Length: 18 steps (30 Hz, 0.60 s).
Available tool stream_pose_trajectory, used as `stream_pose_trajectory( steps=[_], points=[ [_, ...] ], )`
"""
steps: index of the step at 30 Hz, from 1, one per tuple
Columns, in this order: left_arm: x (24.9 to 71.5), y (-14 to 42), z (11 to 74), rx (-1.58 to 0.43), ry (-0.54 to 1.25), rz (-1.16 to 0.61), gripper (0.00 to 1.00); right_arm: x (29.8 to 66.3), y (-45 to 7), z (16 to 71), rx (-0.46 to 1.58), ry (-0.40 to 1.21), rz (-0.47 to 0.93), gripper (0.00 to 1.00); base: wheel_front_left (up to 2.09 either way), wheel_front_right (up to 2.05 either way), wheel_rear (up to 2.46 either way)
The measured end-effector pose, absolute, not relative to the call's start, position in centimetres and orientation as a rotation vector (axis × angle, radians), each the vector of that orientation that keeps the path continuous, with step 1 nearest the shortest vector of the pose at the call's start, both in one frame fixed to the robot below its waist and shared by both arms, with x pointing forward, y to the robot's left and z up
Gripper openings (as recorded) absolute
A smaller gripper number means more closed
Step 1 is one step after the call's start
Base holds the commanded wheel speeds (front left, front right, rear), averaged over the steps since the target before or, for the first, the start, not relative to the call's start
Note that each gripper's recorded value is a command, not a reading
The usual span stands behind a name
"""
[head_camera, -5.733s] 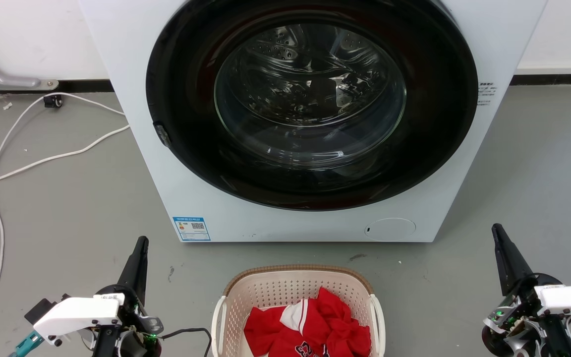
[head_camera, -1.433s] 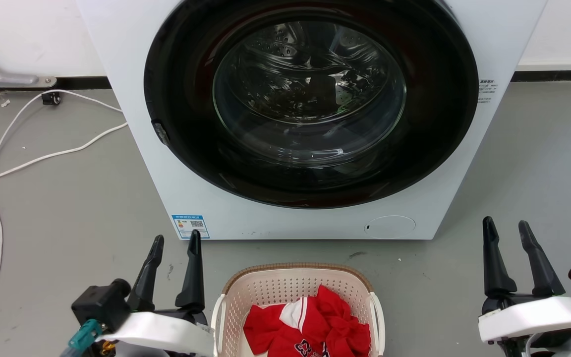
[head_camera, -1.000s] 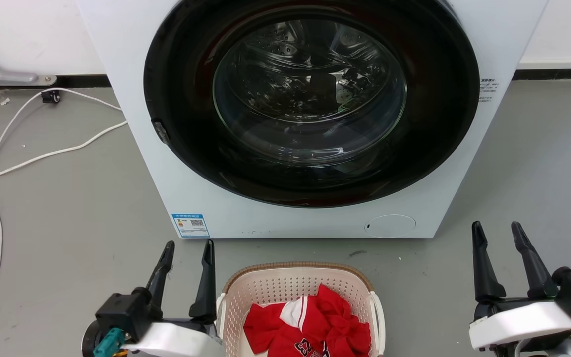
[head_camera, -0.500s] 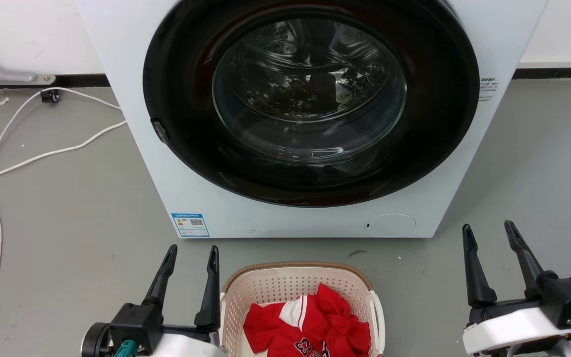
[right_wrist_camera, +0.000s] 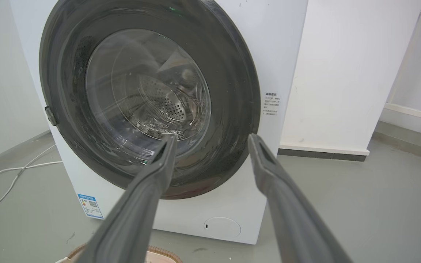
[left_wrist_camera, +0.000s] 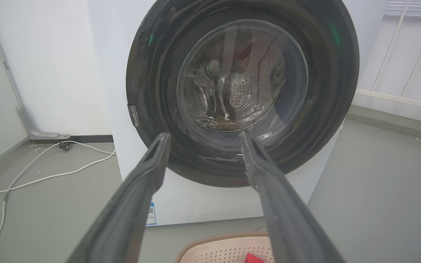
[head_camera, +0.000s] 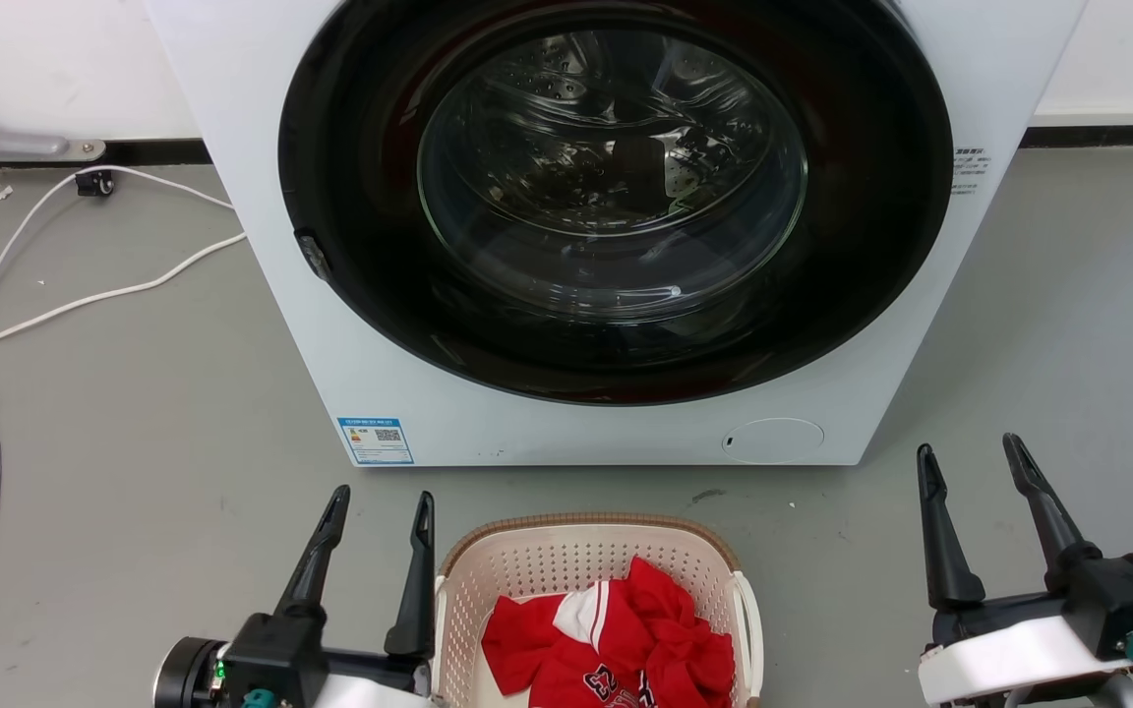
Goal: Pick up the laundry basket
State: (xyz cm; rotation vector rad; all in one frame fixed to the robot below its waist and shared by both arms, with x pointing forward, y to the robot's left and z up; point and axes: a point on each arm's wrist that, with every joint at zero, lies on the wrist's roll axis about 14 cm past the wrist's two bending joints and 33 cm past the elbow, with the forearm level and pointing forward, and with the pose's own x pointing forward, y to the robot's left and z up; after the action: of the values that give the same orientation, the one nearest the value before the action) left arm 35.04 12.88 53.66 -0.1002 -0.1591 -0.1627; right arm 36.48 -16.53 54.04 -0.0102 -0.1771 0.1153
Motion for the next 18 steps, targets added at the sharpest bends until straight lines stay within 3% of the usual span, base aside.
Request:
stream_pose_trajectory(
  steps=[18],
  points=[
    [34.92,12.08,53.42,-0.017,-0.17,-0.192,1.0,36.66,-16.21,54.11,-0.085,-0.191,0.13,1.0,0.0,0.0,0.0]
  ],
)
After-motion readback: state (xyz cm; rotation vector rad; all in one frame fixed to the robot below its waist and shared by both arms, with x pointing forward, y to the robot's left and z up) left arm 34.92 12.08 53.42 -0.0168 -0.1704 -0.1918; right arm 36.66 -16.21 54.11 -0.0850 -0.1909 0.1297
